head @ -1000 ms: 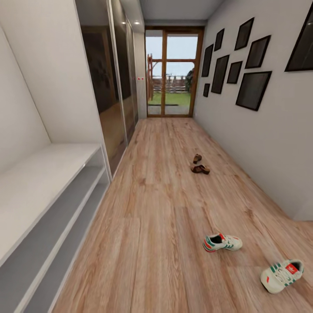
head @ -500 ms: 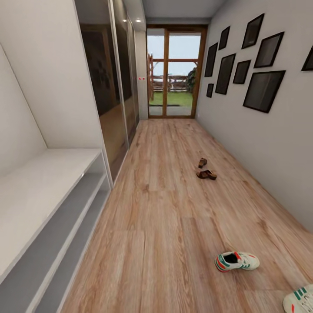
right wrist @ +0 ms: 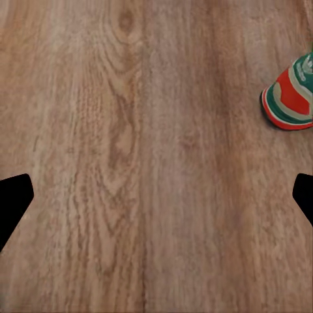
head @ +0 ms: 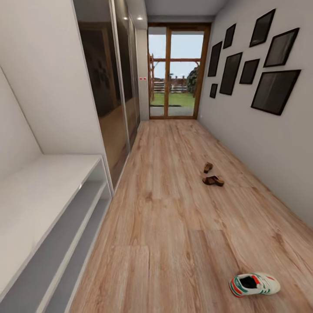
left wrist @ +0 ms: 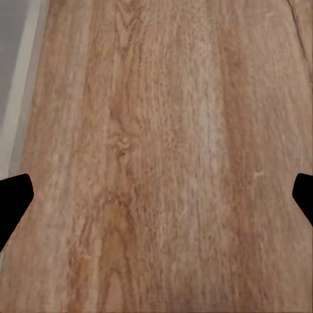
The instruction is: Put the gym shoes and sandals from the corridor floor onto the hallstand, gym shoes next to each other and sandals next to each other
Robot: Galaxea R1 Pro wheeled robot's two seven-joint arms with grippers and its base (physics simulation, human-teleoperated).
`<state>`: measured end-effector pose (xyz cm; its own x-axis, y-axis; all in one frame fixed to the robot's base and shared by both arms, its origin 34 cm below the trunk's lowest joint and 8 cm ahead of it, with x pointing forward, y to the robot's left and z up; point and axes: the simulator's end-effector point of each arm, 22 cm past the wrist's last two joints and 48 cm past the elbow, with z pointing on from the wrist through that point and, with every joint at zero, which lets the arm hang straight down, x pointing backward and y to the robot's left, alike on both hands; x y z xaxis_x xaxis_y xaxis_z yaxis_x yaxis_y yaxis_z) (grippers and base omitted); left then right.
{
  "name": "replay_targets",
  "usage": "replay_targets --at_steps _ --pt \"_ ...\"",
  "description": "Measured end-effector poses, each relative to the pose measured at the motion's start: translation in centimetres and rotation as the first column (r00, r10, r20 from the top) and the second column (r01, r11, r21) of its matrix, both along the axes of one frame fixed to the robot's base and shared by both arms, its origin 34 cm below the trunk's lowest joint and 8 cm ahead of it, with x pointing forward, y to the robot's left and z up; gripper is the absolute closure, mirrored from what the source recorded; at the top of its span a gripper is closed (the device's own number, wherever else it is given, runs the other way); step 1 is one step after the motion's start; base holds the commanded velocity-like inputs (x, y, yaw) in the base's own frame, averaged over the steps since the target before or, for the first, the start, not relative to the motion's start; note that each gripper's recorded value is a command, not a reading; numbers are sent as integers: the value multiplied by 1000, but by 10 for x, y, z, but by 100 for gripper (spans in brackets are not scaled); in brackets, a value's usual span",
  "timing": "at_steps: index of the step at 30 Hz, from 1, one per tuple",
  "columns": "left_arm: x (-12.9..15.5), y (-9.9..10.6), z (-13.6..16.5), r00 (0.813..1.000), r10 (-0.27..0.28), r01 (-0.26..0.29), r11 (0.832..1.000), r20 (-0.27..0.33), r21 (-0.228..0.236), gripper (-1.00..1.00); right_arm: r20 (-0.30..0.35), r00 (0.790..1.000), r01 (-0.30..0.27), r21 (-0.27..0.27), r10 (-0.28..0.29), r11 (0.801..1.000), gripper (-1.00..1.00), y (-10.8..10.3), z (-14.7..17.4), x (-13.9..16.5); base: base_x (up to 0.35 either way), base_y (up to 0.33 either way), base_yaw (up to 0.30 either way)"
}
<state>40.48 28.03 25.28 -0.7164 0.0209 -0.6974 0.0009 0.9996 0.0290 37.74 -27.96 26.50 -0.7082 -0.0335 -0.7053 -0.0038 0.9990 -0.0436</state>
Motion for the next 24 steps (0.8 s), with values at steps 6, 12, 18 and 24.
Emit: replay_targets --at_steps 6,12,18,24 --pt "0 0 0 1000 0 0 1000 0 0 -100 0 1000 0 0 0 1000 -100 0 0 0 332 37 0" --pt "0 0 0 1000 0 0 1000 0 -1 -100 1 1000 0 0 0 1000 -100 0 0 0 333 9 0" --pt "0 0 0 1000 0 0 1000 0 -1 -100 1 1000 0 0 0 1000 -100 0 0 0 334 1 0" --pt "0 0 0 1000 0 0 1000 0 -1 -100 2 1000 1 0 -1 1000 -100 0 1 1 335 0 0"
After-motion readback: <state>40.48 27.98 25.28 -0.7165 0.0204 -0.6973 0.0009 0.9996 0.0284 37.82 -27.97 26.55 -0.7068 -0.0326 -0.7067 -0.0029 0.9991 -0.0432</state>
